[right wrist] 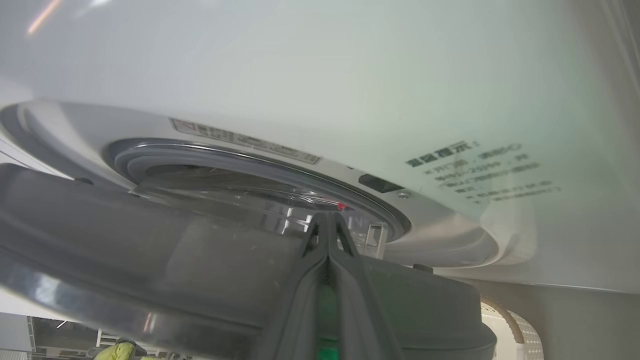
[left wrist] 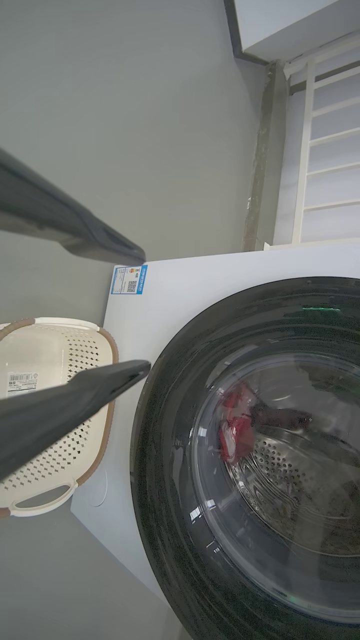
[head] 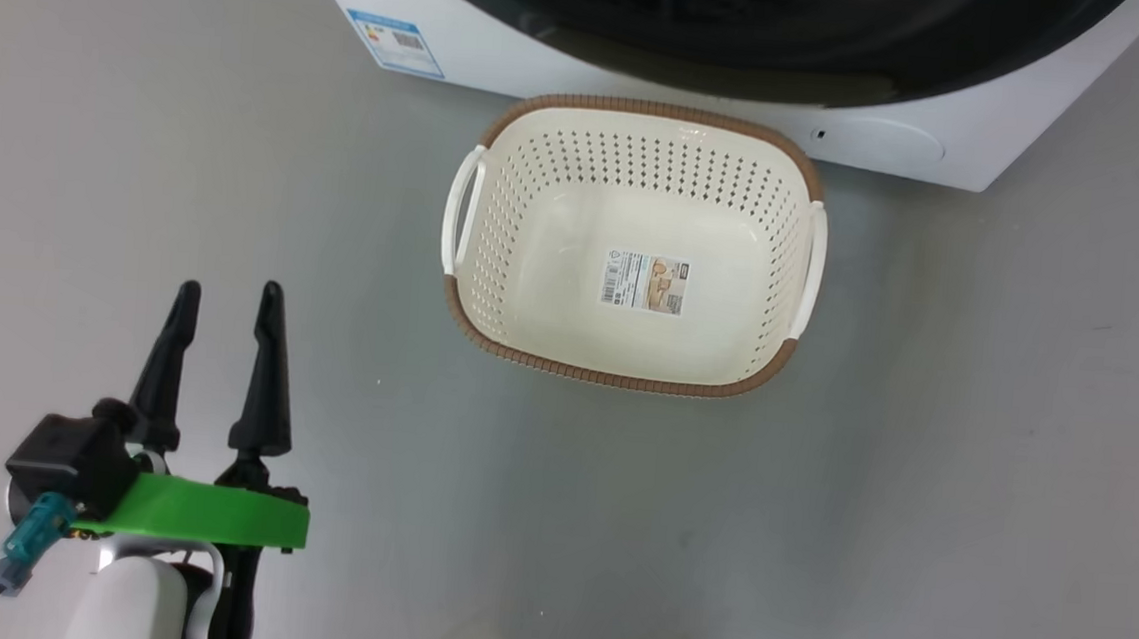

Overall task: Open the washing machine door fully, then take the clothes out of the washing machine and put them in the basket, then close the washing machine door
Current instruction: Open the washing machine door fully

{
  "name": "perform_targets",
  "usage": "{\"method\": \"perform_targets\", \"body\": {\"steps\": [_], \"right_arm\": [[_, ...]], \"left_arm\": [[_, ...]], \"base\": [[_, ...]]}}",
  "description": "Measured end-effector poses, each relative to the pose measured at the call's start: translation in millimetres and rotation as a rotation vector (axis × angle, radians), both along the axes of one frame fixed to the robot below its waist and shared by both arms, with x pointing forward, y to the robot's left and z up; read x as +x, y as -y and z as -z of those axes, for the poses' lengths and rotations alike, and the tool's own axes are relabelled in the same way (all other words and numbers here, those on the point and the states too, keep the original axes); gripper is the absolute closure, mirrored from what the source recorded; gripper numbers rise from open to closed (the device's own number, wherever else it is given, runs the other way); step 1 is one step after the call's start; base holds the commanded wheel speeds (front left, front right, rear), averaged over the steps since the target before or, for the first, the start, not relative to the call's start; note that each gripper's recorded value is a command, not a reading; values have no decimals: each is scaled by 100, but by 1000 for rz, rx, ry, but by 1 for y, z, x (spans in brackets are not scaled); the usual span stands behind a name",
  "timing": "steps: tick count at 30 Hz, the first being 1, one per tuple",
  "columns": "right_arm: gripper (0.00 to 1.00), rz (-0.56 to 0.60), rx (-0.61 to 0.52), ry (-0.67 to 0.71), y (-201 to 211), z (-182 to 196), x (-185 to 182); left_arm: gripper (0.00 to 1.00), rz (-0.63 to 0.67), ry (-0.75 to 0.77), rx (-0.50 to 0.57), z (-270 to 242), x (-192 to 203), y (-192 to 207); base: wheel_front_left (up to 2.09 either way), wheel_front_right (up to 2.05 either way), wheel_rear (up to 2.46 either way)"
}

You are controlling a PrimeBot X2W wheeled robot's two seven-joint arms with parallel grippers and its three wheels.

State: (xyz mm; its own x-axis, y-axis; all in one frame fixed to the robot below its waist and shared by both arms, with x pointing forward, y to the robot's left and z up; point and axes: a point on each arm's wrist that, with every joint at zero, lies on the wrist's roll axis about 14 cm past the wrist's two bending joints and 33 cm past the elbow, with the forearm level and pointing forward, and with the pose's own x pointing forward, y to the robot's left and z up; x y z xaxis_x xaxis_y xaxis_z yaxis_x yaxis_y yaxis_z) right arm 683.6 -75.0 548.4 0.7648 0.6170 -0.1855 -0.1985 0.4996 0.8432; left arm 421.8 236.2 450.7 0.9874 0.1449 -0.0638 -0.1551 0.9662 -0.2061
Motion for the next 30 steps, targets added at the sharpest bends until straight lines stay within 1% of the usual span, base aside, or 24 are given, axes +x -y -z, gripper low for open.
{"method": "perform_targets", "body": {"steps": [15,23,30], "right_arm": [[100,-62,-21,-32,-7,4,-34],[100,-111,6,-62,-17,7,-65],[100,-158,45,-100,-28,8,-101]], "left_arm": [[0,6,42,-10,-15,0,3],[0,-10,57,-12,-22,-12,-1],[0,-27,78,2,-33,-29,-5]], "base": [[0,0,0],[0,0,0],[0,0,0]]}}
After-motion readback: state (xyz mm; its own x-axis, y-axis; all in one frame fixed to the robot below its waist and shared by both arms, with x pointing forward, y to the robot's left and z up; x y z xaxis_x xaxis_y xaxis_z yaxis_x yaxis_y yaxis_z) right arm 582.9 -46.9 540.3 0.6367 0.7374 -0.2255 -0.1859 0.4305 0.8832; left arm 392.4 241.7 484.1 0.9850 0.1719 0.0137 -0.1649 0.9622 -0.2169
